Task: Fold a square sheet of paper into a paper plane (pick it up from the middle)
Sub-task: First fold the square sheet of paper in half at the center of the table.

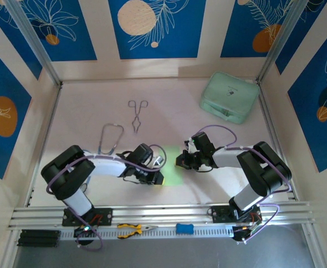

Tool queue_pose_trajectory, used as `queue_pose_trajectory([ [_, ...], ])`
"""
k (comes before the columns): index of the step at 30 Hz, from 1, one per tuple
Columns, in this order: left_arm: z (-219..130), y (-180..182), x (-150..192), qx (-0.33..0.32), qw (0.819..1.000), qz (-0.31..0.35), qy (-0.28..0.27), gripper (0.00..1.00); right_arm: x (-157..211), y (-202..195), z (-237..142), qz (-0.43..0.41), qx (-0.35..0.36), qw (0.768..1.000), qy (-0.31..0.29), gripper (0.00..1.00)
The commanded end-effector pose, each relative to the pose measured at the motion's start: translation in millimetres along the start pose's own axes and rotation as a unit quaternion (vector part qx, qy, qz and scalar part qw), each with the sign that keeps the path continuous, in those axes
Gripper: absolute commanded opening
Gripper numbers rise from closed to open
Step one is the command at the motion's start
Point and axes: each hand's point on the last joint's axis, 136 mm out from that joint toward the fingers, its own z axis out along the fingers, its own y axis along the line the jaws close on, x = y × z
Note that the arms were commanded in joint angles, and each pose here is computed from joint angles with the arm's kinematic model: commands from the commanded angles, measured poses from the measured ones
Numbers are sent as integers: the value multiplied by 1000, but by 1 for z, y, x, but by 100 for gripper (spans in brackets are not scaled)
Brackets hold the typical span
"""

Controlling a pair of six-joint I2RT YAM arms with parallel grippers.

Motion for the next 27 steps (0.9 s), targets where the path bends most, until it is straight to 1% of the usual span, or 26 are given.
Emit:
queue_pose_trajectory([
  [1,-1,8,22,-50,998,12,28,12,33,-57,2,58,100,993,38,0],
  [3,-6,10,21,-66,998,15,18,12,32,-54,2,54,96,993,39,0],
  [6,-19,9,14,-83,996,25,-12,12,29,-44,3,39,80,995,40,0],
  [10,-43,-8,-7,-85,992,42,-78,12,14,-4,-4,-18,36,999,37,2],
  [12,-54,-17,-22,-78,990,46,-108,13,5,16,-14,-44,25,998,24,6],
  [14,-62,-22,-38,-66,989,38,-127,14,-3,27,-28,-51,29,998,2,18],
  [18,-70,-24,-75,-13,989,-2,-150,14,-1,21,-57,-10,53,998,-40,39],
  [20,-70,-22,-93,10,987,-19,-157,15,8,12,-70,25,64,996,-58,45],
  [23,-70,-20,-121,22,986,-28,-162,14,26,8,-81,60,35,995,-70,46],
  [25,-66,-18,-135,19,987,-27,-157,15,38,9,-85,73,10,995,-71,45],
  [27,-59,-15,-146,12,989,-27,-144,14,49,4,-89,88,4,993,-72,43],
])
